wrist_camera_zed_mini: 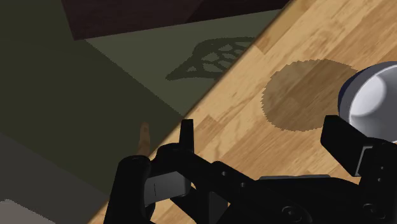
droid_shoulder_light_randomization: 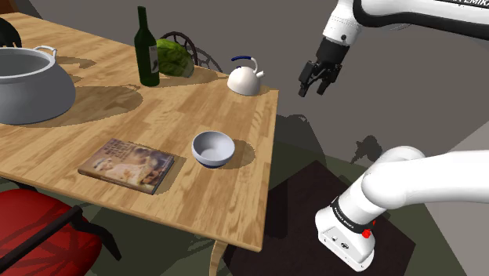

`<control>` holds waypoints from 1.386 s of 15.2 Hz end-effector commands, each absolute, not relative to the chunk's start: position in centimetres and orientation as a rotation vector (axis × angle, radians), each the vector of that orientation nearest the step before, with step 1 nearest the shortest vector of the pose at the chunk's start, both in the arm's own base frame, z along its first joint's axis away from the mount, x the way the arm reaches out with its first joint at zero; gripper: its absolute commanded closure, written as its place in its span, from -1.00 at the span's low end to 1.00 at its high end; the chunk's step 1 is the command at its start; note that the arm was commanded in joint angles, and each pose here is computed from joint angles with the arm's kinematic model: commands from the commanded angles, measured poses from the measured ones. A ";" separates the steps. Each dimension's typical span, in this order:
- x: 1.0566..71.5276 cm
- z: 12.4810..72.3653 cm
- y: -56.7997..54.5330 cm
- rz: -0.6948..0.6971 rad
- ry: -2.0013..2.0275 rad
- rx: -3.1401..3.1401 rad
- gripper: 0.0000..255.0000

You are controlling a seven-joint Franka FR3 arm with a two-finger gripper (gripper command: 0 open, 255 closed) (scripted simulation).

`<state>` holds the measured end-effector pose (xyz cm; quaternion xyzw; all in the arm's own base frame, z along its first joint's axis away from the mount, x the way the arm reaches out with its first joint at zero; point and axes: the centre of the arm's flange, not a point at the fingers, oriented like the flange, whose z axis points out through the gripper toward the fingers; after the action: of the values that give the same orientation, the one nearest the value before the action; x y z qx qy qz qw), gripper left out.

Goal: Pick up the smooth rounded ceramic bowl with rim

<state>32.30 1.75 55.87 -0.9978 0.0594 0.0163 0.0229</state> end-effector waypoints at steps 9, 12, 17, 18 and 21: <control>34.8 49.3 9.2 0.004 0.222 -3.070 -1.00; 35.9 46.9 12.0 -0.013 0.236 -3.063 -1.00; 37.7 42.9 16.7 -0.042 0.260 -3.049 -1.00; 38.1 42.1 17.6 -0.047 0.265 -3.047 -1.00; 39.3 39.8 20.4 -0.064 0.278 -3.039 -1.00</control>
<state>38.97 19.39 40.87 -0.9949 0.0891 -0.0184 0.0424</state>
